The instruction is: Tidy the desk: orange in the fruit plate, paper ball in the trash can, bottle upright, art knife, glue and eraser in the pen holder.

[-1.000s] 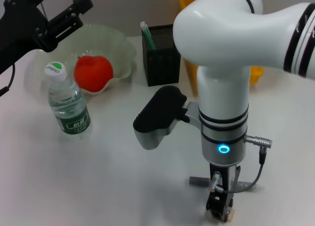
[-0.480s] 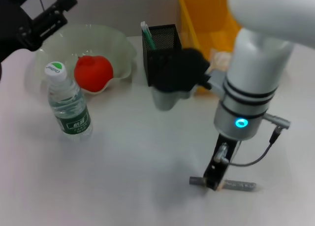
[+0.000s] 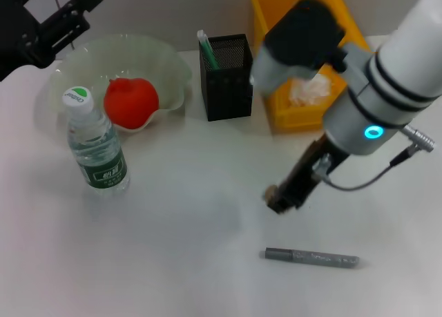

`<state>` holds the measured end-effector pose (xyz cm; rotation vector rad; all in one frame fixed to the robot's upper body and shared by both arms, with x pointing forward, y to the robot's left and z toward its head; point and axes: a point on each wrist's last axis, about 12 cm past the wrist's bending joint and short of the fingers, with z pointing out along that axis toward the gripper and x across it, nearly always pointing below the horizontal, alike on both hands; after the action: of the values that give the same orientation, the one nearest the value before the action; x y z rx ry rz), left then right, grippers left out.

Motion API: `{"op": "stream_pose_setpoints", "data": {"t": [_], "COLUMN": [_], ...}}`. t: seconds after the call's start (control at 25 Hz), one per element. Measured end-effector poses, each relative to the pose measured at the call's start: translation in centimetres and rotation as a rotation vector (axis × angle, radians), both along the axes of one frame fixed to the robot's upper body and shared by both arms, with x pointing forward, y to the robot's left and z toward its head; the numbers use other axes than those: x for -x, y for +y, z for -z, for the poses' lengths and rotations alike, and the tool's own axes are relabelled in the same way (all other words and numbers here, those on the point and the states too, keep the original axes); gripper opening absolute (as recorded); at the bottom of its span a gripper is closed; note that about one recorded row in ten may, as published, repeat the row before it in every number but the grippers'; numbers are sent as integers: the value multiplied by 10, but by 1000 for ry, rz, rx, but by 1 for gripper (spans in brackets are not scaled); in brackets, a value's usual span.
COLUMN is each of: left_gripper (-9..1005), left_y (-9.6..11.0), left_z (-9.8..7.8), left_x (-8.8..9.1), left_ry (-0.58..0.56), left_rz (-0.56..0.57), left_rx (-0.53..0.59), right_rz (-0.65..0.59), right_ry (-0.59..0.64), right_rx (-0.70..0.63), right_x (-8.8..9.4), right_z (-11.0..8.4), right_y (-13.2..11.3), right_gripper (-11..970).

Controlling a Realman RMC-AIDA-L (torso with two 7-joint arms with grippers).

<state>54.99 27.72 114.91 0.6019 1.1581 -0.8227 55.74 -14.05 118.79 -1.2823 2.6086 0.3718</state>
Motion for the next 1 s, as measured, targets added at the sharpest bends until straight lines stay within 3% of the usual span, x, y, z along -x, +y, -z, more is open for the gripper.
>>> {"op": "stream_pose_setpoints", "data": {"t": [0.24, 0.68, 0.84, 1.0], "left_gripper": [726, 726, 726, 726], "left_y": [-2, -6, -6, -6], "left_z": [0, -1, -1, -1], "left_x": [-1, -5, -6, -6], "left_ry": [1, 3, 7, 7], "left_rz": [3, 10, 2, 2], "left_rx": [0, -6, -8, -9], "right_rz": [18, 87, 112, 150], "right_ry": [-177, -406, -483, -535], "right_rx": [-206, -359, -498, -546], "right_x": [-13, -34, -42, -48], "right_z": [-15, -17, -19, -18], "right_y": [-17, -31, -40, -48], "right_gripper": [259, 260, 260, 260]}}
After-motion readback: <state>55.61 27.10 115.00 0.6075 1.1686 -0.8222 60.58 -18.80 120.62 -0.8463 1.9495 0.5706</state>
